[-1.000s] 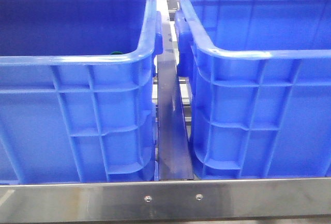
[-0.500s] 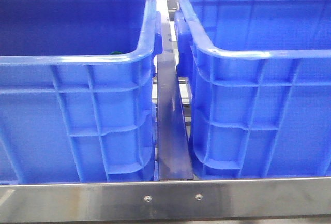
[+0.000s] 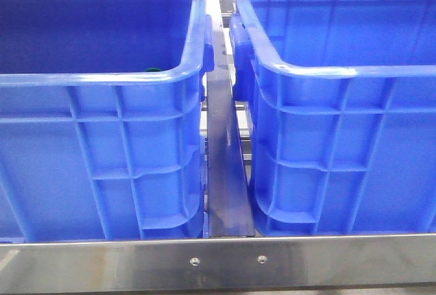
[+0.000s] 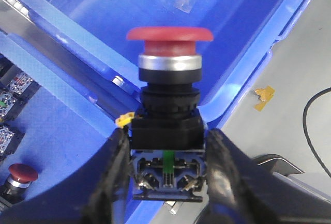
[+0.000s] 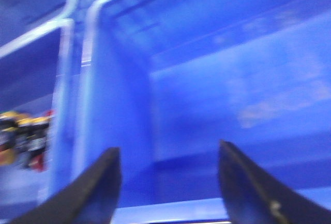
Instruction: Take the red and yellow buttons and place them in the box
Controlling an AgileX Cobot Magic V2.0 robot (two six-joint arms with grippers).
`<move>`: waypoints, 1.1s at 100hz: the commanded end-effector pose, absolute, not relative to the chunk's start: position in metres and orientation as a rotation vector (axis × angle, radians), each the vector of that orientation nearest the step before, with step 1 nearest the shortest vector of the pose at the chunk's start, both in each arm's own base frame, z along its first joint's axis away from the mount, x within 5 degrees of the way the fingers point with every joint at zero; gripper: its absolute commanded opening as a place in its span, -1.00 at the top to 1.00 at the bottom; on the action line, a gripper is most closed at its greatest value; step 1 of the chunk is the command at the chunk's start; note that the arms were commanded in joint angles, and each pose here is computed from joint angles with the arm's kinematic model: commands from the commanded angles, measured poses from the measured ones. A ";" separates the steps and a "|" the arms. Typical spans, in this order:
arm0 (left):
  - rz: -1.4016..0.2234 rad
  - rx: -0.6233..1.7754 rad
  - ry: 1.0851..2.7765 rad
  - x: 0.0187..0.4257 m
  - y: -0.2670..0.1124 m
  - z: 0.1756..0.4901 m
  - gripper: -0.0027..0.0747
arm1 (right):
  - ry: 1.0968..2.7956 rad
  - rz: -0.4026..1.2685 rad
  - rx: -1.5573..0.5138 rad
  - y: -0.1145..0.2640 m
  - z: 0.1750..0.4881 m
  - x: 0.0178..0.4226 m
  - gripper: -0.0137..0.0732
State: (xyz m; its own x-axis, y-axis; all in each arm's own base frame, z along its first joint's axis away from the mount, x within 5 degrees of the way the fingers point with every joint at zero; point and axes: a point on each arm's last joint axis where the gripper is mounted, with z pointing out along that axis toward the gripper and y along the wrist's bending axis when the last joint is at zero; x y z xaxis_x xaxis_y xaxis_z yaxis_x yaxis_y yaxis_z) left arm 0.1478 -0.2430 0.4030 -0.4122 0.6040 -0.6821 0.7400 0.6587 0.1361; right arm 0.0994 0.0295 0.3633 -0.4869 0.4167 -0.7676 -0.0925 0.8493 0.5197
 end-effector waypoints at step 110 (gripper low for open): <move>-0.310 1.000 2.055 0.143 -0.238 0.425 0.98 | 1.926 1.424 -0.258 0.096 0.360 0.172 -0.45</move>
